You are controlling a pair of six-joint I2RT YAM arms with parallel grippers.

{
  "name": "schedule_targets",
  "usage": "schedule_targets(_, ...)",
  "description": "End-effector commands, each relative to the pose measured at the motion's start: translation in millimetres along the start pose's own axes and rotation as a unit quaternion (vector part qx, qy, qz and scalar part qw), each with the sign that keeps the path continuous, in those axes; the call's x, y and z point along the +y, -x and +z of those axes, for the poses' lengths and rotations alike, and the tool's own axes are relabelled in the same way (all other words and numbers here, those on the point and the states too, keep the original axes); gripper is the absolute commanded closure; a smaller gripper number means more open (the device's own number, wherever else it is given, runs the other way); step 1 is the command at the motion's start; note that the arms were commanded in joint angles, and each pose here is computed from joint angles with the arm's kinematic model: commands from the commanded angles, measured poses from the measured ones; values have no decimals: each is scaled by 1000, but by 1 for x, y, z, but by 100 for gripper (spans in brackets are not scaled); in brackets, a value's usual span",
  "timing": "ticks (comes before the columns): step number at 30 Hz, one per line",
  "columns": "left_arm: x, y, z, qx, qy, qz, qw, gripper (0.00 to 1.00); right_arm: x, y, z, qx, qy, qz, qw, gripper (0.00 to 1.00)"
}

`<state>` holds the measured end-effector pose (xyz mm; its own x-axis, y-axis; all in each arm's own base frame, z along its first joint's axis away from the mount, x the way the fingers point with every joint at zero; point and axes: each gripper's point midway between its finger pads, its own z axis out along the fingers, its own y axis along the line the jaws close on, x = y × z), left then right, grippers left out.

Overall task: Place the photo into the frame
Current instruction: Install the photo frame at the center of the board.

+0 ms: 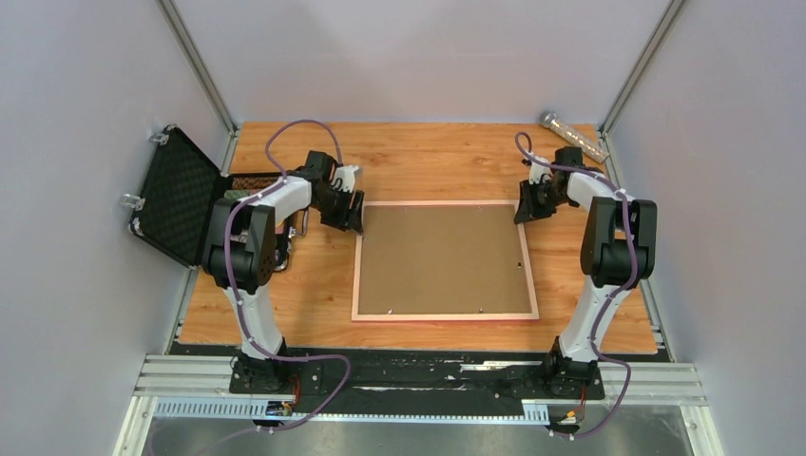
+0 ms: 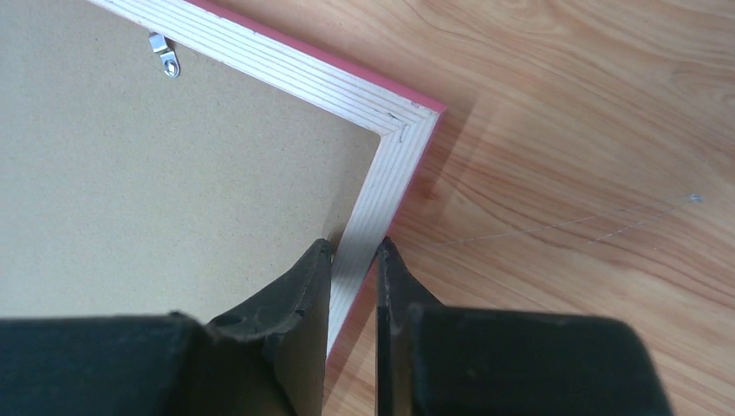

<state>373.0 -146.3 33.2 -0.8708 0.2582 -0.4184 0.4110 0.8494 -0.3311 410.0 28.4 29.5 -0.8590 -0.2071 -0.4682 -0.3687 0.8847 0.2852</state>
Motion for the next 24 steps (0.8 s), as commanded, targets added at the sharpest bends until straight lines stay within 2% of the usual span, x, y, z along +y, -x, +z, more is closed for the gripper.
schedule_targets(1,-4,21,3,-25,-19,-18,999,35,18,10,-6,-31,28,3,999,92)
schedule_targets(5,-2,28,12,-25,-21,-31,999,38,23,6,-10,-36,25,17,999,89)
schedule_targets(10,-1,31,21,-26,-27,-45,998,51,24,5,-13,-42,17,22,999,84)
schedule_targets(14,-2,25,25,-22,-30,-54,998,57,20,13,-13,-61,11,14,998,72)
schedule_targets(15,-2,25,25,-24,-30,-55,998,59,23,7,-14,-49,13,22,998,69)
schedule_targets(24,4,11,31,-17,-15,-78,997,70,23,4,-29,-57,-5,12,998,54)
